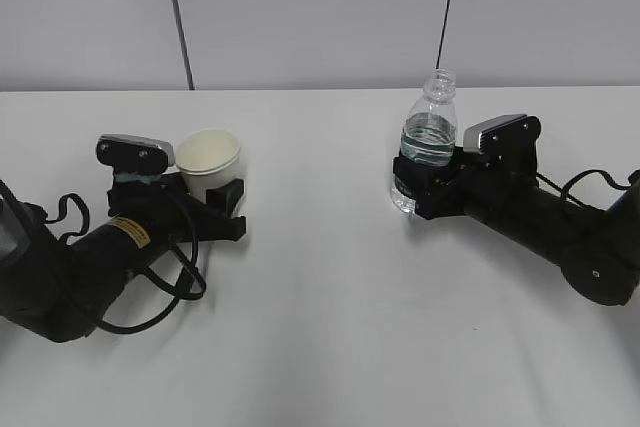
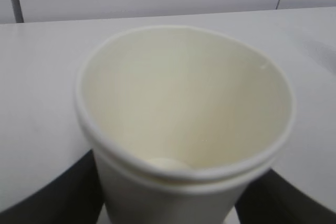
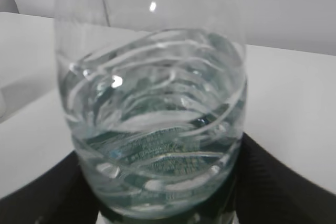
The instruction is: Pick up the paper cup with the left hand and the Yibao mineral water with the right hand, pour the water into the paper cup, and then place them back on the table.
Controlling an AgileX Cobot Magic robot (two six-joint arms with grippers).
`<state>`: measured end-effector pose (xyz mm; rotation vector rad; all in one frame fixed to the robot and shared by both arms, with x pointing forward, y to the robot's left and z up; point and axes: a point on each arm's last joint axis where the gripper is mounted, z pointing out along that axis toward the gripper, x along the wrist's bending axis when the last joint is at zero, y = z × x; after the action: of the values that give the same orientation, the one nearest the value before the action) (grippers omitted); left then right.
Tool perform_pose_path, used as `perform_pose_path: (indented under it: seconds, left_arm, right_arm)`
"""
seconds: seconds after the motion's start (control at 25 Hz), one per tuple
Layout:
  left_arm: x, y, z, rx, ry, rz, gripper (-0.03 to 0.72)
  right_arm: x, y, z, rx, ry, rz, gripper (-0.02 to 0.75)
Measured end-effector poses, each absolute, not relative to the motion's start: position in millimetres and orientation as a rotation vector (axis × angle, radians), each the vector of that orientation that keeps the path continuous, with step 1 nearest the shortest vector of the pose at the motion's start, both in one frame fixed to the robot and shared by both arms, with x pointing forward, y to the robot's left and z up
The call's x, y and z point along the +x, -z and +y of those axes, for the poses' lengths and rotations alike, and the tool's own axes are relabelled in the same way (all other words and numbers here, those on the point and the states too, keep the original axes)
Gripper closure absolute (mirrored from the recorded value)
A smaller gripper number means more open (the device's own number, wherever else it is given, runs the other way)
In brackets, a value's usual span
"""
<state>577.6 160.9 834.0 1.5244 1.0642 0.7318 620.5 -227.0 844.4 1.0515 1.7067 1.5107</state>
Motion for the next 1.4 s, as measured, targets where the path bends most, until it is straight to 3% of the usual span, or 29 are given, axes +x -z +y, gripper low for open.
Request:
perform_pose_path:
  seconds: [1.4]
  left_arm:
    - [561.8, -841.6, 135.8, 1.644, -0.49, 0.785, 0.246]
  right_arm:
    - [618.1, -848.9, -222.8, 0.944, -1.473, 1.798, 0.248]
